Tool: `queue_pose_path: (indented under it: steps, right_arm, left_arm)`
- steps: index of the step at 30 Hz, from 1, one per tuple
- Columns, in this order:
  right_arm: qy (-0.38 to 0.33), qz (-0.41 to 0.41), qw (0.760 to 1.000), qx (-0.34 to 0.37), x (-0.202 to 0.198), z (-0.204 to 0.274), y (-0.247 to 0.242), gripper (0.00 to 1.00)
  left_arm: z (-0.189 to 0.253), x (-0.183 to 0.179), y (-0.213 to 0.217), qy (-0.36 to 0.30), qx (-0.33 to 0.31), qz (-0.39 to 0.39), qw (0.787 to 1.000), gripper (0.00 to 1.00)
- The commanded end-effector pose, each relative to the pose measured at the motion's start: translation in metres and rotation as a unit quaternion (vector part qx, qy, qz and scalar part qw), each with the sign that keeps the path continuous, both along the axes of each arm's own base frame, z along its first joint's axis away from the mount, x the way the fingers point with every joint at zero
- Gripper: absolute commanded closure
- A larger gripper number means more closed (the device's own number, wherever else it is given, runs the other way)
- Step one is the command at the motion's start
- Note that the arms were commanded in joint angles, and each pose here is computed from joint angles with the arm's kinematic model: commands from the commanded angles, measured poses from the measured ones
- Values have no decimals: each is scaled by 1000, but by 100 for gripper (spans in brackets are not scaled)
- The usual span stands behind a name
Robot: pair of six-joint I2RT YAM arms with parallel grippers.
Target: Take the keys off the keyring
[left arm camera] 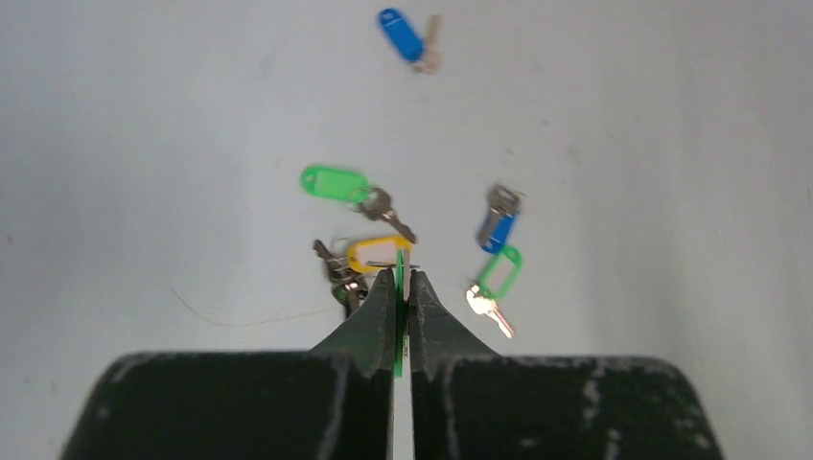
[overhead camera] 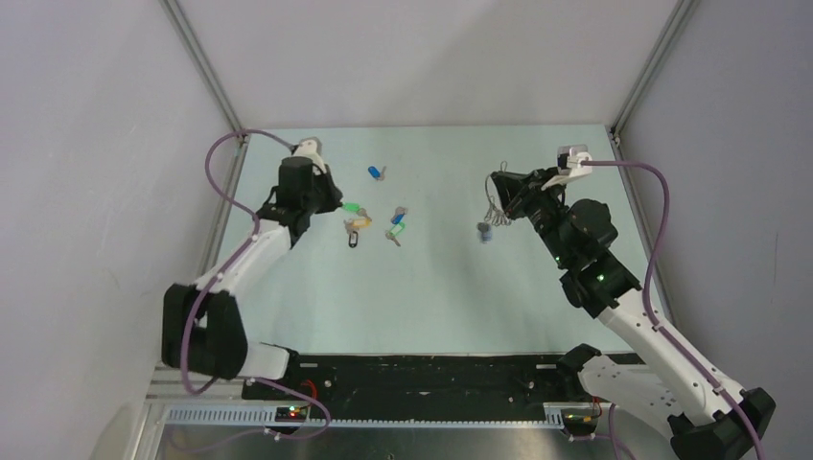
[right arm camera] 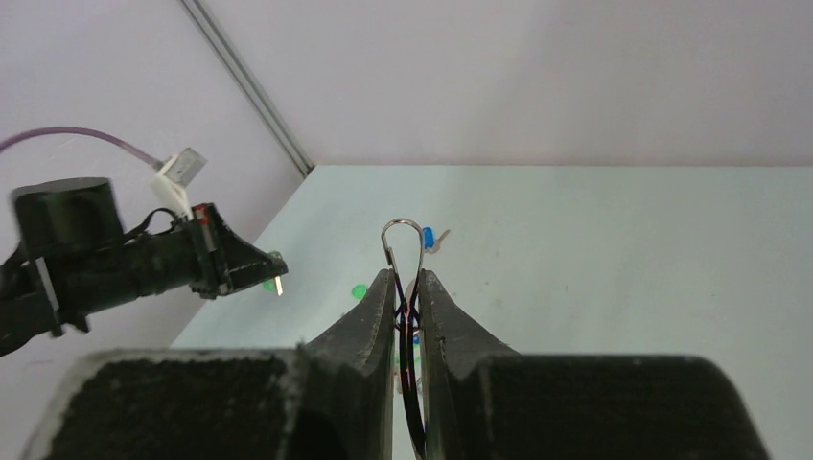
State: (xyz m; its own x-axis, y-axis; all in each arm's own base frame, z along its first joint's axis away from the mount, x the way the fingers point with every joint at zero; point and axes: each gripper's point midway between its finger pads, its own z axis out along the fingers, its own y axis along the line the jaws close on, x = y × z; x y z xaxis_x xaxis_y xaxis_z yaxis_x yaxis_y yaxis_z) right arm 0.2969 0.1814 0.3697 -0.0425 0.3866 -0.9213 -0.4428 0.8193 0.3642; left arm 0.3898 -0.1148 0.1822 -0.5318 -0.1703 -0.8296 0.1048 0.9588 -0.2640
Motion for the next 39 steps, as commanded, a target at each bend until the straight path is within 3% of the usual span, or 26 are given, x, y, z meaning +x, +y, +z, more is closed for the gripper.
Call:
queue_pose_path:
  steps: [1, 7, 12, 14, 15, 17, 22, 25, 30, 36, 39]
  right_arm:
    - [-23, -7, 1000, -3, -8, 13, -9, 100]
    - [-30, -3, 1000, -6, -15, 17, -12, 100]
    - [-33, -4, 999, -10, -17, 18, -14, 100]
    - [-32, -5, 999, -12, -17, 17, -15, 100]
    - [-33, -5, 999, -11, -17, 18, -15, 100]
    - [-36, -2, 999, -11, -16, 19, -14, 100]
    - [-65, 63, 996, -18, -24, 29, 3, 100]
    - [-71, 101, 992, -20, -29, 33, 13, 100]
    - [-103, 188, 977, -6, -49, 50, 31, 100]
    - [-123, 244, 962, 15, -66, 69, 41, 100]
    - [-131, 253, 958, 24, -69, 77, 43, 100]
  left_arm:
    - [-24, 30, 18, 28, -107, 81, 990, 98]
    - [-69, 52, 30, 55, -103, 123, 985, 95]
    - [-80, 65, 33, 56, -106, 130, 984, 93]
    - [-75, 67, 26, 54, -115, 113, 985, 78]
    - [-71, 66, 20, 54, -124, 98, 986, 33]
    - [-55, 61, 11, 41, -133, 79, 987, 5]
    - [28, 26, -26, -70, -95, -28, 993, 0]
    - [63, -7, -61, -135, -61, -110, 983, 0]
    - [124, -64, -103, -262, -74, -242, 931, 0]
    - [144, -91, -119, -306, -108, -290, 900, 0]
    - [148, -105, -129, -346, -88, -309, 881, 0]
